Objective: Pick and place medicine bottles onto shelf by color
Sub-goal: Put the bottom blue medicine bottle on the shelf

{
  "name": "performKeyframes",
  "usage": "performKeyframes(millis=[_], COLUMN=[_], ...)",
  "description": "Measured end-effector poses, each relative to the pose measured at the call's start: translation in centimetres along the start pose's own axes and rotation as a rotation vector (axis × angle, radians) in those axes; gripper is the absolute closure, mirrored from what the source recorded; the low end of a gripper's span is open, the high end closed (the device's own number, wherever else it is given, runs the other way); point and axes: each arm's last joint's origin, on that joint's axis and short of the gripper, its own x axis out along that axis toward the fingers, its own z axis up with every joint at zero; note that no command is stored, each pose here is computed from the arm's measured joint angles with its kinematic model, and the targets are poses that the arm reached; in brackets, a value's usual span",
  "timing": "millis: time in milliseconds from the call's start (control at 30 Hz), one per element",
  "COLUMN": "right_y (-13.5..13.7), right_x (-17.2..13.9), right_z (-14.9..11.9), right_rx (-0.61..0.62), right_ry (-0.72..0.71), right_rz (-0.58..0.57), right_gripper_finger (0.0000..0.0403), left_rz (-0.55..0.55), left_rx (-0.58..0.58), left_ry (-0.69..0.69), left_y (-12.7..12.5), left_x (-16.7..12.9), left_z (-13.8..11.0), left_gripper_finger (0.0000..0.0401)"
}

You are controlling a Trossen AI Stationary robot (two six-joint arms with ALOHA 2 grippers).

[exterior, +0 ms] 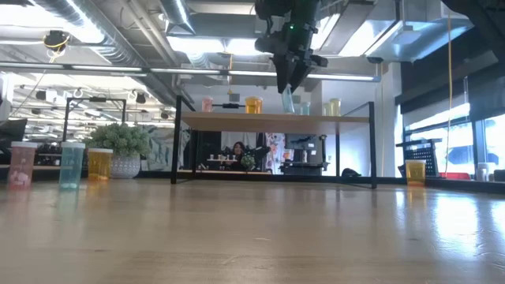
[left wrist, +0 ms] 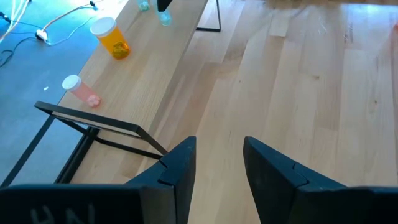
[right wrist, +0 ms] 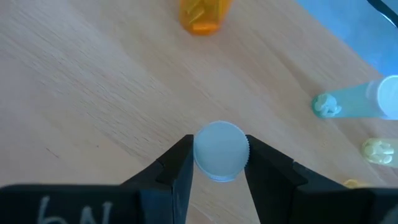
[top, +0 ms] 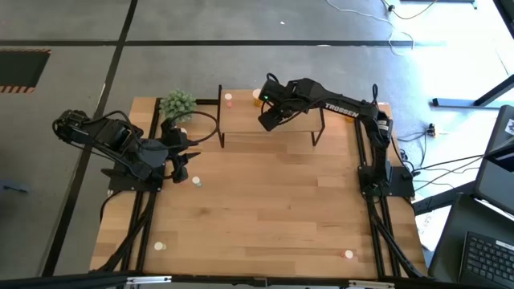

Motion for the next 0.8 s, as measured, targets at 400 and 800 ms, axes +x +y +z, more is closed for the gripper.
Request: performKeyframes(millis=[400, 800], right_y=[-0.1, -0.3], right_x=[0.0, 0.1], right_z=[0.1, 1.5], right_rx=[0.005, 0.112], right_ry=[0.010, -0.093], right_rz=[0.019, 0.072], right_gripper_finger=[0.0267, 0.0267], left_rz=[0.000, -0.023], left_rx=[-0.001, -0.007], left_ry=[0.000, 0.009], left_y=[0.0, -0.1], left_x=[0.0, 0.0], left_z=[0.0, 0.0], left_gripper_finger=[0.0273, 0.0273])
